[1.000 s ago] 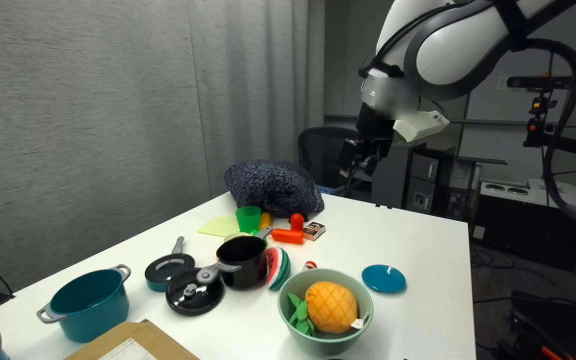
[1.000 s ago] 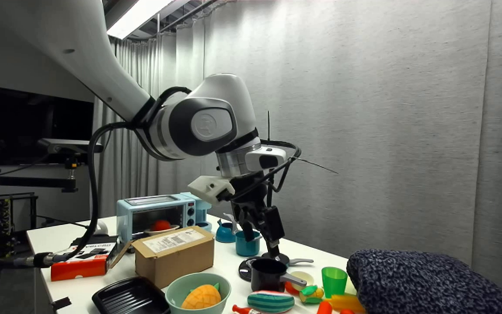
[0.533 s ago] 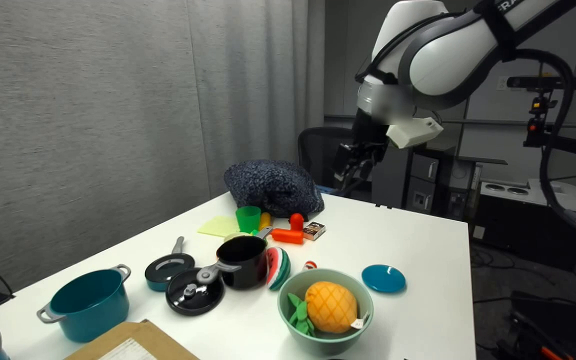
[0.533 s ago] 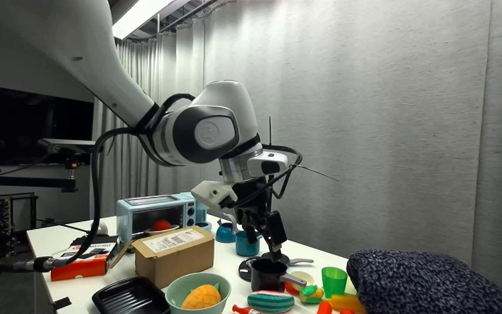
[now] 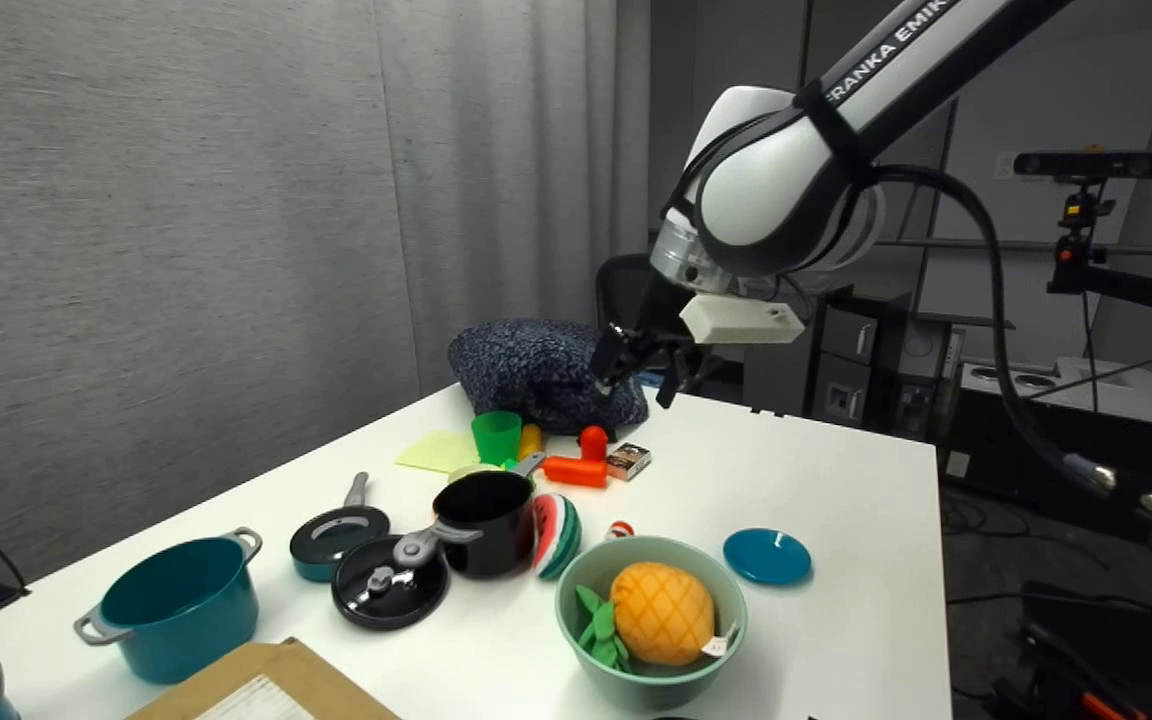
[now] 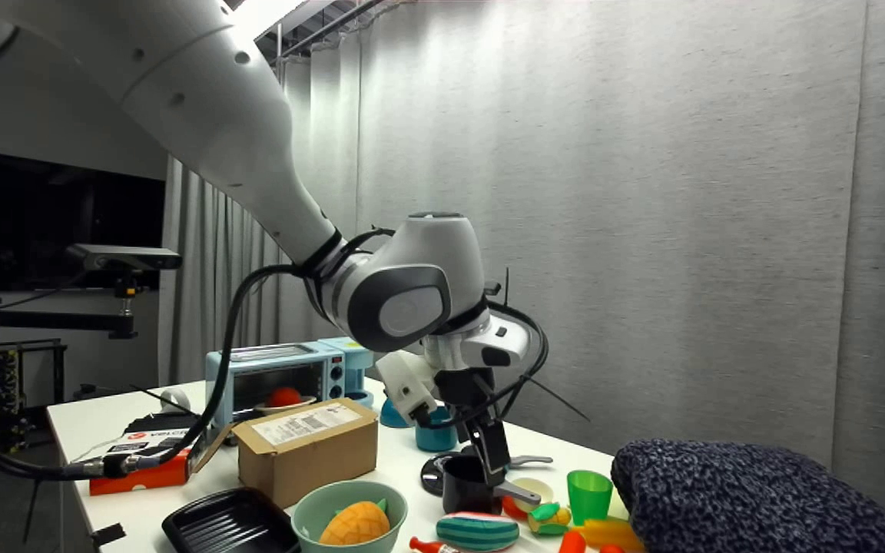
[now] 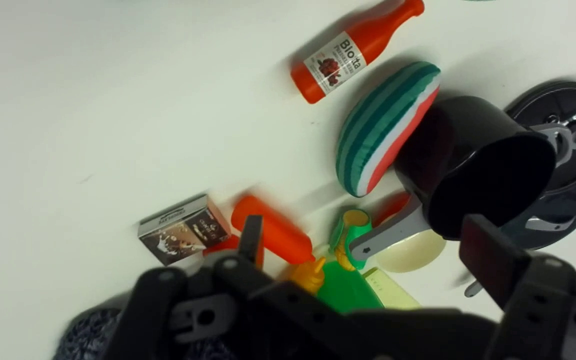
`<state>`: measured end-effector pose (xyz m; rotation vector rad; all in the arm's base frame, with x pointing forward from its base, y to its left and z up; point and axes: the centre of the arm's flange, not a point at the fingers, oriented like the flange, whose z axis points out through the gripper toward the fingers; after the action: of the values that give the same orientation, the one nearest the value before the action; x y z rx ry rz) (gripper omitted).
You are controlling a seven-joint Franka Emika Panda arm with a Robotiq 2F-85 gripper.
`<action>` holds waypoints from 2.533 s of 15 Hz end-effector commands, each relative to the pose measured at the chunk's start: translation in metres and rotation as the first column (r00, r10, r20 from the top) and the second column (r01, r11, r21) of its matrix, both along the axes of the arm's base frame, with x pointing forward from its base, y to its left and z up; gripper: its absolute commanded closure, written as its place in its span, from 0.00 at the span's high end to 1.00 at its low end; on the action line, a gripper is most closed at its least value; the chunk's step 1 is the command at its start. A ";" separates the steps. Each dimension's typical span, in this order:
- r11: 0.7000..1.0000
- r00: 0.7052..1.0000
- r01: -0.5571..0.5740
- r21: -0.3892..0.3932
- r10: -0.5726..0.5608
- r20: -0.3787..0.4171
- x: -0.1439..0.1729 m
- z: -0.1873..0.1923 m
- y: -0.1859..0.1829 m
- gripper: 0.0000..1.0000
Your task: Put the watermelon plushie in the green pot
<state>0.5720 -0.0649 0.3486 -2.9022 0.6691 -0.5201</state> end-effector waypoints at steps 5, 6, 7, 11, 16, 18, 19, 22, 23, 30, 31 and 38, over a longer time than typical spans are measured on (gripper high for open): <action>0.985 0.997 0.054 0.165 -0.042 -0.072 0.063 -0.070 -0.012 1.00; 0.986 0.995 0.065 0.153 -0.052 -0.089 0.069 -0.081 -0.009 1.00; 0.992 0.995 0.056 0.115 -0.047 -0.084 0.073 -0.090 -0.006 1.00; 0.992 0.994 0.043 0.117 -0.030 -0.104 0.082 -0.117 0.002 1.00; 0.986 0.995 0.030 0.162 -0.013 -0.100 0.099 -0.130 0.026 1.00; 0.988 0.995 0.016 0.153 -0.001 -0.099 0.103 -0.134 0.035 1.00; 0.990 0.995 0.009 0.140 0.006 -0.103 0.102 -0.136 0.037 1.00; 0.993 0.993 -0.003 0.118 0.017 -0.119 0.100 -0.140 0.038 1.00; 0.994 0.992 -0.005 0.109 0.019 -0.122 0.100 -0.141 0.036 1.00; 1.000 0.990 -0.026 -0.013 0.024 -0.136 0.096 -0.141 0.004 1.00; 1.000 0.990 -0.022 -0.020 0.019 -0.137 0.096 -0.143 0.002 1.00; 0.999 0.991 0.044 -0.006 -0.045 -0.125 0.098 -0.154 0.008 1.00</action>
<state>0.6590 -0.0633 0.2005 -2.9593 0.7012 -0.3202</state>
